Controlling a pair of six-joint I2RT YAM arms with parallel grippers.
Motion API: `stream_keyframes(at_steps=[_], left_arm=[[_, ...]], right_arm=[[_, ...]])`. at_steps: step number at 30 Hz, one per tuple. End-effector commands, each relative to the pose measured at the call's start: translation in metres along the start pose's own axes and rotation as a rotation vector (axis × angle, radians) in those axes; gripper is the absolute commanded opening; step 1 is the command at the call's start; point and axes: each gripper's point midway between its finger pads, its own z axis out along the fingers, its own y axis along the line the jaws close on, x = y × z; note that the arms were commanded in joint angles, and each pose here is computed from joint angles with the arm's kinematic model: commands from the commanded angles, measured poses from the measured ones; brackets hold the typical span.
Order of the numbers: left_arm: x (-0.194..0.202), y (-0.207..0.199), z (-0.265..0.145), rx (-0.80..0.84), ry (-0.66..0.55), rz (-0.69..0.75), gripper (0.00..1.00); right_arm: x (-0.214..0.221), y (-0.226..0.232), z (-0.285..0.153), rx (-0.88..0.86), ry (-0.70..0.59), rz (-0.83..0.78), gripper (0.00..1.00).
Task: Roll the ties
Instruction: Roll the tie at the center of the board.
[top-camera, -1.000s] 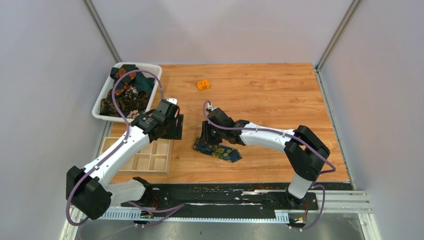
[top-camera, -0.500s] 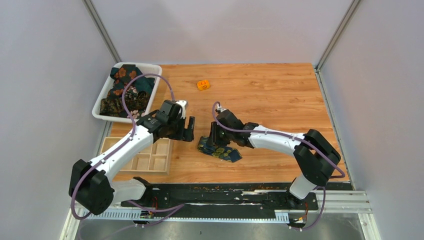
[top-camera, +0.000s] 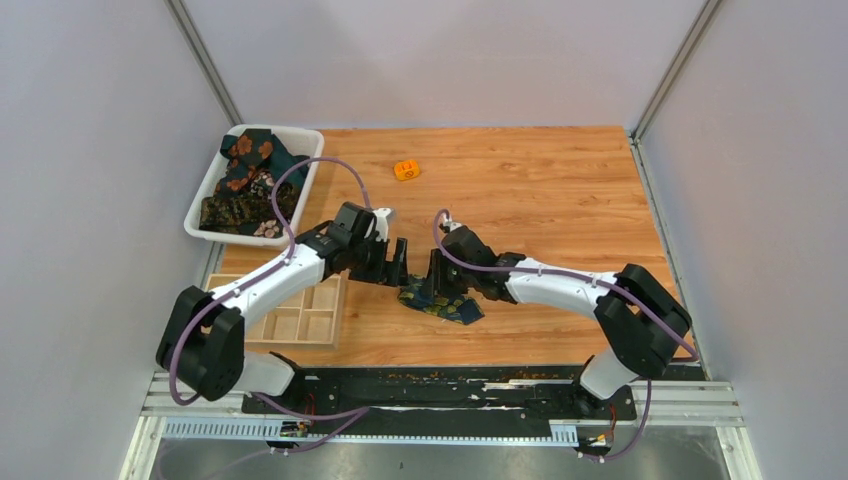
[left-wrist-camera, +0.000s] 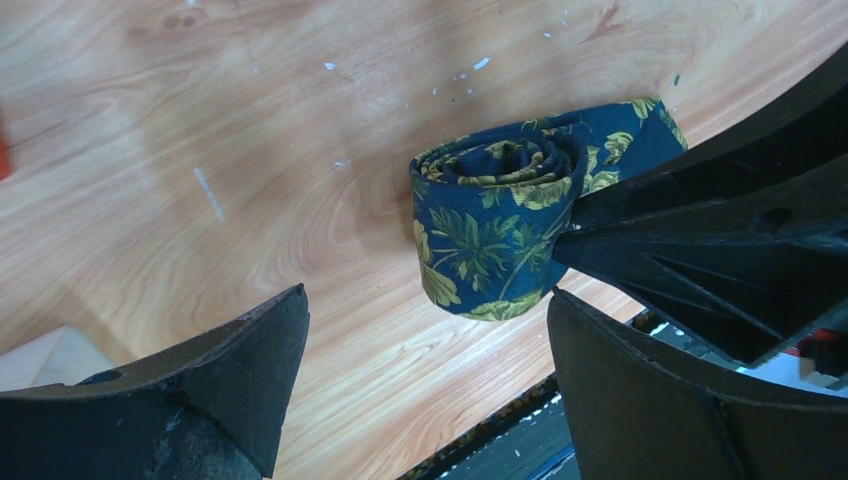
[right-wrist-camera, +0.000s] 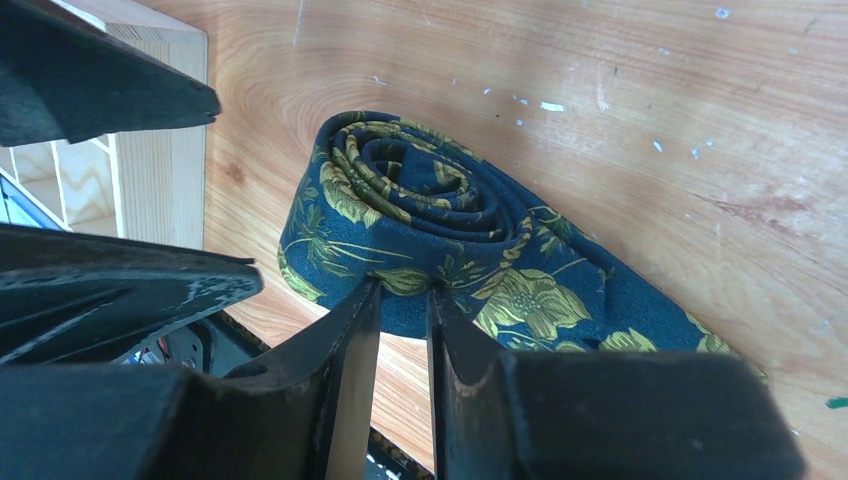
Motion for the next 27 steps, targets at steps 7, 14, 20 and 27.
stream_keyframes(at_steps=[7, 14, 20, 27], left_arm=[[0.006, -0.024, 0.034, 0.136, 0.044, -0.014, 0.95], [0.014, -0.028, 0.051, 0.152, 0.077, -0.022, 0.86], [0.015, -0.029, 0.054, 0.126, 0.077, -0.025, 0.67], [0.009, -0.005, 0.039, -0.105, 0.077, 0.023, 0.62]], right_arm=[[-0.001, -0.016, -0.007, 0.031, -0.039, 0.016, 0.24], [0.004, -0.018, -0.005, 0.032, -0.029, 0.021, 0.24], [-0.001, -0.019, -0.010, 0.036, -0.039, 0.021, 0.24], [-0.019, -0.021, -0.029, 0.064, -0.096, 0.009, 0.30]])
